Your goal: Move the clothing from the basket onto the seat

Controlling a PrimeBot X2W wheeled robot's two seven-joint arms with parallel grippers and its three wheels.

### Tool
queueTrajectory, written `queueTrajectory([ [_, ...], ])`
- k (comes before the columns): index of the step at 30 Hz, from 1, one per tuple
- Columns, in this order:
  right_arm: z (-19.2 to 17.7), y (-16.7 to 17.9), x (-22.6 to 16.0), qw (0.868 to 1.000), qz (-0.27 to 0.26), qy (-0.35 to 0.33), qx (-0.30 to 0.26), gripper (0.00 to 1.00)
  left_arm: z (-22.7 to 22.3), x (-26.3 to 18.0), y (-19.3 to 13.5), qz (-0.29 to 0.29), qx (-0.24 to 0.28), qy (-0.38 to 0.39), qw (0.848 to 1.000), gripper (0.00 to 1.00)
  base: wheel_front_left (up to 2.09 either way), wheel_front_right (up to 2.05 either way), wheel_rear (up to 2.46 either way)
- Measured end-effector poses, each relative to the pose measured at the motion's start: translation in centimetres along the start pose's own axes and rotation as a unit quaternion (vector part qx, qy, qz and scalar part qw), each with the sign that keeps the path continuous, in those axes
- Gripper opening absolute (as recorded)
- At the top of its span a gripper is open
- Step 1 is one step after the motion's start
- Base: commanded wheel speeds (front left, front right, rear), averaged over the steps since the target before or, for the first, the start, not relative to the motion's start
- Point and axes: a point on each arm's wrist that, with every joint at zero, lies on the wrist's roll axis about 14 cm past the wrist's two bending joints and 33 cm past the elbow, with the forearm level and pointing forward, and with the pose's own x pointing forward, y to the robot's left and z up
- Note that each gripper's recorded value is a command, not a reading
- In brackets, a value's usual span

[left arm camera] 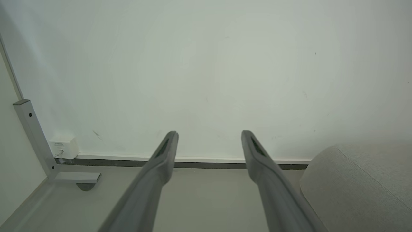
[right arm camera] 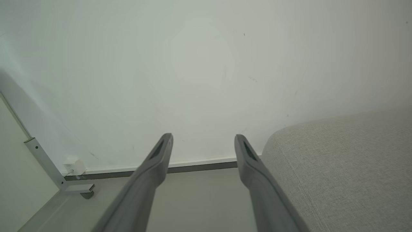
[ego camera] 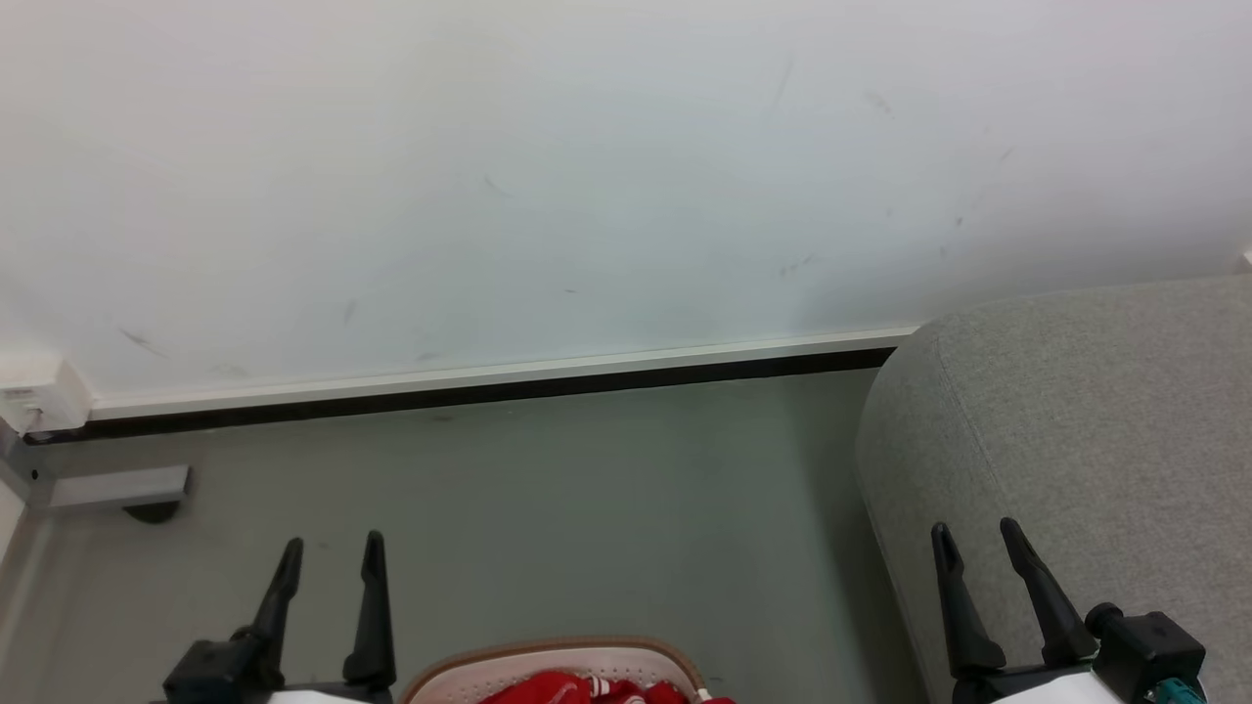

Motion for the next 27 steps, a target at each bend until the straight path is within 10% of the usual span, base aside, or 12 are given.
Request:
queueTrajectory([
  [27, 0.0, -0.2, -0.5, 0.998, 0.003, -0.004, -0.055, 1.00, -0.1, 0.2, -1.2, -0.023, 0.061, -0.012, 0.998, 1.00, 0.00, 0.00, 0.00],
])
